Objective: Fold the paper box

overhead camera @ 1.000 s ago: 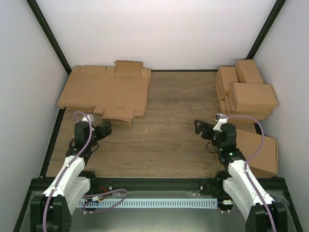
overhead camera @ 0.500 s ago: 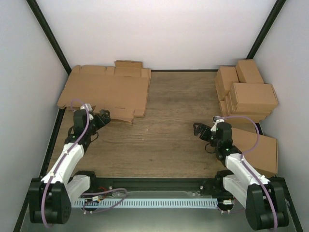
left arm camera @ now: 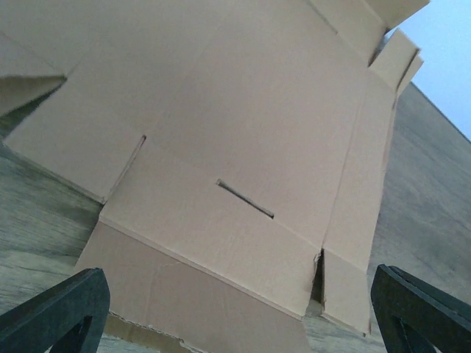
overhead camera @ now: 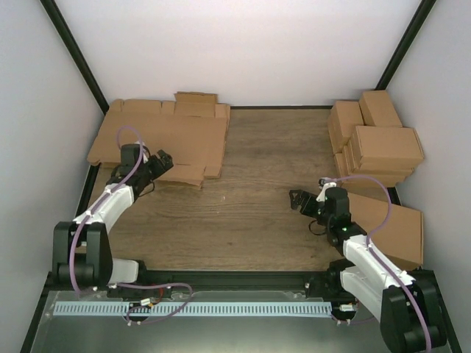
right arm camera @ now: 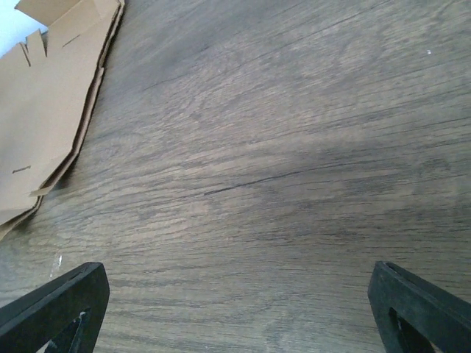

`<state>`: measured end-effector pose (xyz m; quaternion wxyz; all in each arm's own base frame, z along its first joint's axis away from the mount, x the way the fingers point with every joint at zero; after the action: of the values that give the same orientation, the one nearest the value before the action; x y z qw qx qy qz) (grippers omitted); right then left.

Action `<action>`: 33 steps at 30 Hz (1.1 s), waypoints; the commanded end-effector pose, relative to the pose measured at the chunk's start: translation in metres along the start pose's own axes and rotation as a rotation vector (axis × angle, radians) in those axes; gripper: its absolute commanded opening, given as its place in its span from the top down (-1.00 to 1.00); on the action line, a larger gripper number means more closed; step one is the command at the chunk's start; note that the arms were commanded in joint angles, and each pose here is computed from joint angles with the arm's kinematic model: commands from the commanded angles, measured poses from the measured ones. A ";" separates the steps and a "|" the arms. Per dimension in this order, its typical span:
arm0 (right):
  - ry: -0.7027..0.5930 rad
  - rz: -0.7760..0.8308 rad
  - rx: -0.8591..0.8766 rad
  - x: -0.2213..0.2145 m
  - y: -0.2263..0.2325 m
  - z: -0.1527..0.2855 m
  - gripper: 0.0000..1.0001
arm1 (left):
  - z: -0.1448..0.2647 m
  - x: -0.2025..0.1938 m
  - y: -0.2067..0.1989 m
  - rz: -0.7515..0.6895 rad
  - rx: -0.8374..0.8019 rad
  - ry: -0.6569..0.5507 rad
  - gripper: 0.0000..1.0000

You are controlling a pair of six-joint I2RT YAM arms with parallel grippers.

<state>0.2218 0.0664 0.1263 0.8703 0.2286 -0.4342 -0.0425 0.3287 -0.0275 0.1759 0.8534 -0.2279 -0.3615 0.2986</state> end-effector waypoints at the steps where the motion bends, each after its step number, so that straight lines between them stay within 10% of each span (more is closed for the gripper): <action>1: -0.031 0.014 -0.018 0.014 0.007 0.003 -1.00 | -0.011 -0.002 0.001 0.083 -0.003 0.050 -1.00; 17: -0.031 0.021 0.009 0.013 0.010 0.000 -1.00 | -0.035 -0.034 0.031 0.359 0.077 0.150 -0.68; 29: -0.031 0.020 0.011 0.014 0.010 0.000 -1.00 | -0.001 -0.029 0.038 0.394 0.108 0.007 -0.96; 33: -0.031 0.021 0.014 0.014 0.010 0.000 -1.00 | -0.008 -0.028 0.033 0.379 0.082 0.032 -0.61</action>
<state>0.2207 0.0677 0.1217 0.8769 0.2210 -0.4249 -0.0420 0.3036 -0.0233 0.1398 0.7967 -0.2566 -0.2867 0.4662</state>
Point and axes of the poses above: each gripper's point midway between its finger pads, its own z axis back along the fingers, its own y axis along the line the jaws close on, x = y × z, the point moved 7 cm from there along z, back along the fingers, and after that the axes turned 8 degrees about z, right-handed, at the moved point
